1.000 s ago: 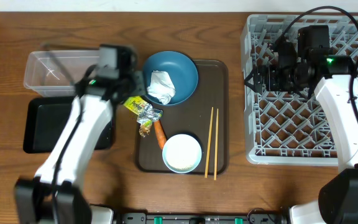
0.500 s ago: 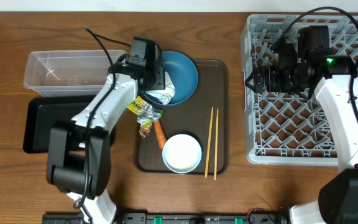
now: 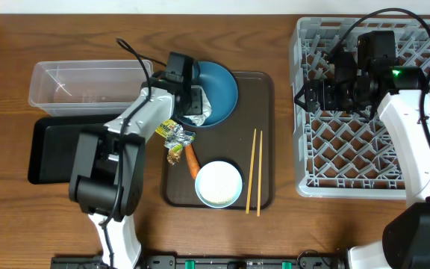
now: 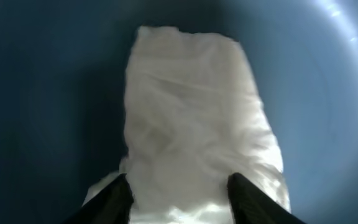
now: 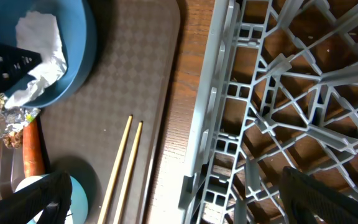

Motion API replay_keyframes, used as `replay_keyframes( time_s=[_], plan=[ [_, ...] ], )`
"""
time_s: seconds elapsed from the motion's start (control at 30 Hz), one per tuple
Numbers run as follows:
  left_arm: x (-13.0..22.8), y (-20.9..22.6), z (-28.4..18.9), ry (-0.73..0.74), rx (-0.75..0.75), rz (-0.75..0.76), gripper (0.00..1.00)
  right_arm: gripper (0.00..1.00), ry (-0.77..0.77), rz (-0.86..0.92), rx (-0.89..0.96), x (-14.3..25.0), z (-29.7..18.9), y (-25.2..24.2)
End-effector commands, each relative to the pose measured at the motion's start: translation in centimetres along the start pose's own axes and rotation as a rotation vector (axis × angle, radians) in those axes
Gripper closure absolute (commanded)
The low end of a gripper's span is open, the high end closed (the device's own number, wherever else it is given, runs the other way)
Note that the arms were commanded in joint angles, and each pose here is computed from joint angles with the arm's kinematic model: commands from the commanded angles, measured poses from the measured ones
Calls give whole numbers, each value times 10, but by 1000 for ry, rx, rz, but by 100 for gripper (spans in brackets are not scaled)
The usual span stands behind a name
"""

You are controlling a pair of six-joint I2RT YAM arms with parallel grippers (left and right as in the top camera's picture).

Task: Sort waste into correct bins and load items into the dishwasher rack
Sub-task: 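Grasp the white tissue on the blue plate with the left gripper, then carry the tissue to the clear container and release it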

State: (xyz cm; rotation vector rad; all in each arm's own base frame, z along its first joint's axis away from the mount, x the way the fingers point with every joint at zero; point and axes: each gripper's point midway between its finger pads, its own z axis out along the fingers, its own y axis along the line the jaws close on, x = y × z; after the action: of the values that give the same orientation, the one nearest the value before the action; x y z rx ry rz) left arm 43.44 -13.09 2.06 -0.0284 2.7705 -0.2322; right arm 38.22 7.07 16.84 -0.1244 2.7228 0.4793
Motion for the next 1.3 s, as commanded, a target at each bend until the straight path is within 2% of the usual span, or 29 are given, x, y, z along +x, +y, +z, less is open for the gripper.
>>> replay_keyframes(
  time_s=[0.0,0.07,0.1,0.13,0.3,0.47,0.67,0.8,0.87,0.93,1.0,1.1,1.2,1.27],
  plan=[
    [-3,1,1,-6,-10,3,67,1,-31,-26,2,-7,-10,4],
    [-6,0,-1,-18,-7,4,87,1,-31,-26,2,-6,-10,4],
    [-8,-1,-3,-24,-4,4,93,1,-31,-26,2,-7,-10,4],
    [-10,-2,-6,-34,-1,5,94,1,-31,-26,2,-7,-10,4],
    [-29,-8,-33,-105,19,8,94,1,-31,-26,2,-6,-10,4],
    [-62,3,-94,-272,-19,-14,94,1,-31,-26,2,-6,-10,4],
    [-94,69,-170,-471,-171,-134,93,1,-30,-26,2,-6,-10,4],
    [-98,127,-182,-494,-243,-244,92,1,-31,-26,2,-6,-10,4],
    [-96,148,-178,-484,-268,-291,89,1,-30,-25,2,-6,-10,4],
    [-95,165,-173,-471,-286,-322,77,1,-30,-25,1,-6,-10,5],
    [-93,176,-168,-460,-297,-341,72,1,-30,-25,1,-6,-10,5],
    [-92,179,-165,-450,-277,-349,59,1,-28,-25,1,-6,-10,5],
    [-89,159,-166,-423,-168,-330,59,1,-24,-24,2,-5,-10,4],
    [-75,136,-166,-355,-72,-310,59,1,-21,-23,2,-4,-10,4]
  ],
)
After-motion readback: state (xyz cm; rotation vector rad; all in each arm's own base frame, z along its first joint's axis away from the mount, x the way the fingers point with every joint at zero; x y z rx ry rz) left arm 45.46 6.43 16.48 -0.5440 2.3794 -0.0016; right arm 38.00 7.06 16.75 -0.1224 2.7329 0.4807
